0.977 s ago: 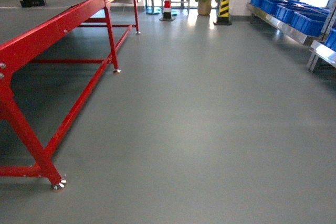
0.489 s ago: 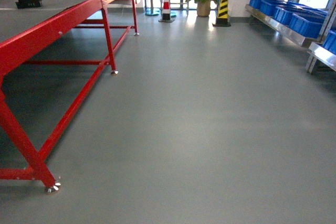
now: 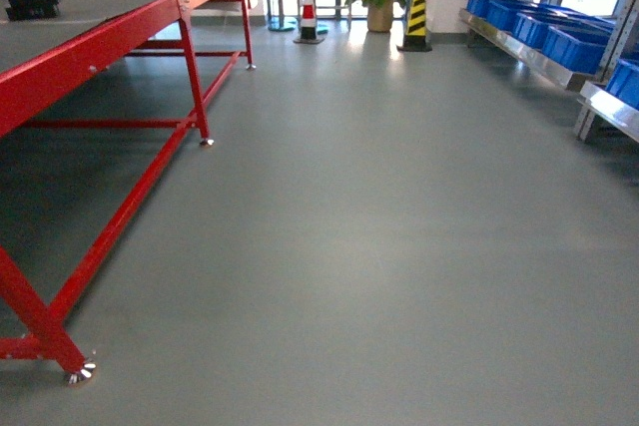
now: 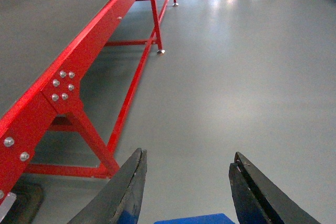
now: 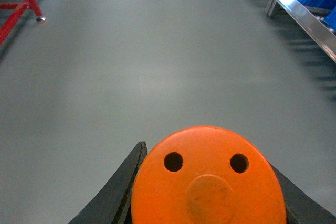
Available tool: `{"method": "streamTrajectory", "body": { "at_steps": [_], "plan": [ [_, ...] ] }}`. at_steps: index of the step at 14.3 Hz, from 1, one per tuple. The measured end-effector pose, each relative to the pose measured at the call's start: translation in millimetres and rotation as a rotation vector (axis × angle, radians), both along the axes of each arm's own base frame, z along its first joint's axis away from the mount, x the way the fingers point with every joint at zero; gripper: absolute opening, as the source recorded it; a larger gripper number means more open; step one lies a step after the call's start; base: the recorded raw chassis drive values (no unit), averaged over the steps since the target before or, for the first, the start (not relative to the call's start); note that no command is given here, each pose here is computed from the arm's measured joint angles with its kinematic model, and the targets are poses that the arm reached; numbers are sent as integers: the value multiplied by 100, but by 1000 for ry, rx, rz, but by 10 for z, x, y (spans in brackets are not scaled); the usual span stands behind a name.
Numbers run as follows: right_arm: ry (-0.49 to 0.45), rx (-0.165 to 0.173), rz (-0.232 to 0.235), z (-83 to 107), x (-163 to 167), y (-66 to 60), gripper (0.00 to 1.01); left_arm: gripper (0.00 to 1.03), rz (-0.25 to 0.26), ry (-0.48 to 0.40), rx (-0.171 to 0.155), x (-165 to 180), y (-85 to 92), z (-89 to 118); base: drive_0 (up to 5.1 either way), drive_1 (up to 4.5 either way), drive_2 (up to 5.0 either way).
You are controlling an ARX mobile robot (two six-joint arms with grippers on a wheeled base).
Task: Sort blue parts and orange caps into right shelf containers
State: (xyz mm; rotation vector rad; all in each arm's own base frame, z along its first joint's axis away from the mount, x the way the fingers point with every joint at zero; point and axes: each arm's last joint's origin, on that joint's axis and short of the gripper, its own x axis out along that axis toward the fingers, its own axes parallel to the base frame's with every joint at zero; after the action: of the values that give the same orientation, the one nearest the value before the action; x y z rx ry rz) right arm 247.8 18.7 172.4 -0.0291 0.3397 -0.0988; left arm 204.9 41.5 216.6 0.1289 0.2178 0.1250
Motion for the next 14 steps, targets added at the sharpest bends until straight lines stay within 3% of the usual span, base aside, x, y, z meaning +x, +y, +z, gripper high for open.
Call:
{"method": "streamTrajectory", "body": {
  "at_steps": [5, 14],
  "plan": [
    [1, -1, -2, -2, 0, -1, 44, 43, 1, 2, 0, -1, 0, -2, -71, 464, -297],
    [-2, 1, 3, 1, 1, 2, 44, 43, 11, -2, 2, -3, 10, 3, -12, 409, -432]
  ]
}}
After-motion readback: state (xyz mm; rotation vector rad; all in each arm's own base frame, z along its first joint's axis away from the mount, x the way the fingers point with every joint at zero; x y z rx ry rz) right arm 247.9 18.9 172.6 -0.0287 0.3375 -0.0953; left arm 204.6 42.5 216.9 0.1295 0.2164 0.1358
